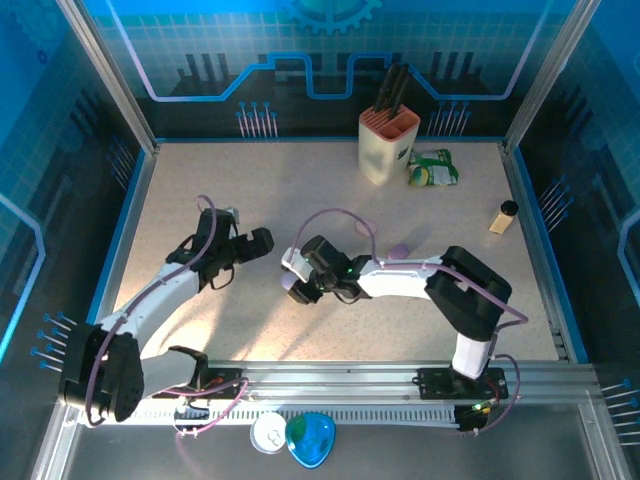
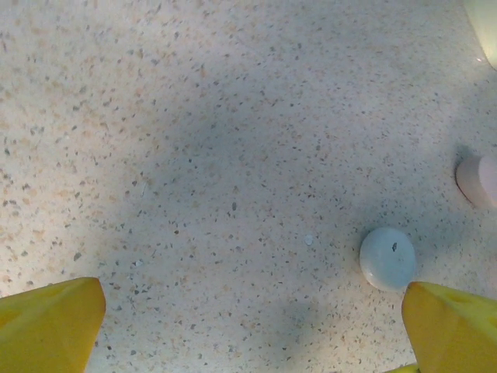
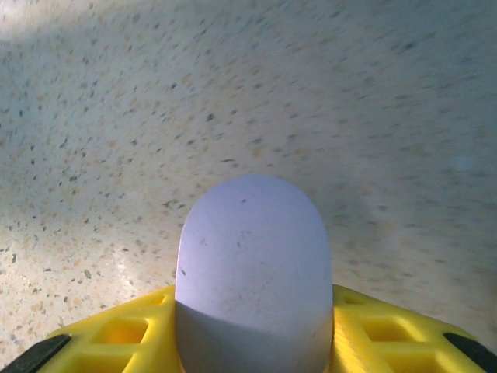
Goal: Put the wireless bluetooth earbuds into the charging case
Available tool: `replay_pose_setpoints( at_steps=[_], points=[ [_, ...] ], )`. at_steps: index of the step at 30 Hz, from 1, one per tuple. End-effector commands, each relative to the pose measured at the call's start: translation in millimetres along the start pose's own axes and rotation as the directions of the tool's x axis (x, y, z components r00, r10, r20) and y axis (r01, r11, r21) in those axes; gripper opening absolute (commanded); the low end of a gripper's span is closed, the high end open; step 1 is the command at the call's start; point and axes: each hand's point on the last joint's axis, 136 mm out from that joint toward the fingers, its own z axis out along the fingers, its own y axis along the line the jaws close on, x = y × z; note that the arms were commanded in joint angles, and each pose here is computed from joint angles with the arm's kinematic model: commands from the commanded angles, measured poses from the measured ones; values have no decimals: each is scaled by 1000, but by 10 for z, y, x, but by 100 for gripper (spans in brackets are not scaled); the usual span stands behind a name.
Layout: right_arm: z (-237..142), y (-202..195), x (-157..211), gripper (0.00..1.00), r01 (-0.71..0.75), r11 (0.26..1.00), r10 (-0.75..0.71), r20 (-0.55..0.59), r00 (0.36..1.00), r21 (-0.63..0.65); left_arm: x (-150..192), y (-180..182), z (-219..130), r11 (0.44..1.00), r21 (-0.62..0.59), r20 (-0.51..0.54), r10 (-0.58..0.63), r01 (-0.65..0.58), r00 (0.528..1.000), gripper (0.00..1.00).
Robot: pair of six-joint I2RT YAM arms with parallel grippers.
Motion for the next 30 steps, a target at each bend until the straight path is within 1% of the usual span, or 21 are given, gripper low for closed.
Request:
replay_pose_setpoints(
  at_steps=[1,5,8,9,12,14,15,16,18,21,22,24,25,30],
  points=[
    [-287,-153,-72,42,-4,1000,3,24,1000,18,-88,-99,-77,991,61,54,113,-116,992,98],
    [-587,-339,-98,40,-36,999,34,59,998,40,-224,-294,-140,972,130,107,182,-196,977,98],
    [-833,-449,-121,38,-50,998,46,83,995,41,-272,-508,-185,935,216,129,256,-280,958,99],
    [-921,-477,-129,38,-52,998,49,90,995,36,-285,-580,-206,918,247,144,282,-311,948,99],
    [-1171,-516,-170,37,-37,999,36,102,994,13,-275,-884,-327,821,372,226,373,-433,900,99],
    [-1337,-517,-202,38,-26,1000,26,108,994,-8,-261,-1062,-424,750,426,301,411,-507,861,99],
    [-1429,-519,-227,38,-17,1000,19,115,993,-19,-230,-1160,-473,704,450,342,432,-549,835,99],
    [-1513,-516,-247,38,-8,999,11,118,993,-31,-167,-1280,-540,640,486,386,454,-595,803,99],
    [-1662,-502,-301,38,10,998,-2,136,991,-59,-2,-1494,-697,487,540,478,495,-687,726,99],
    [-1857,-438,-393,37,45,991,-26,154,988,-123,259,-1704,-868,297,538,582,546,-789,603,99],
    [-1914,-405,-427,37,64,987,-41,158,987,-146,354,-1742,-907,242,542,598,562,-805,571,99],
    [-2015,-321,-481,38,117,975,-85,166,982,-189,489,-1789,-965,164,564,605,585,-810,540,99],
    [-2067,-267,-506,38,145,966,-109,172,979,-212,545,-1812,-996,133,582,602,594,-803,534,98],
    [-2318,-1,-655,38,247,916,-174,241,955,-316,732,-1940,-1110,30,647,596,604,-762,530,94]
  ],
)
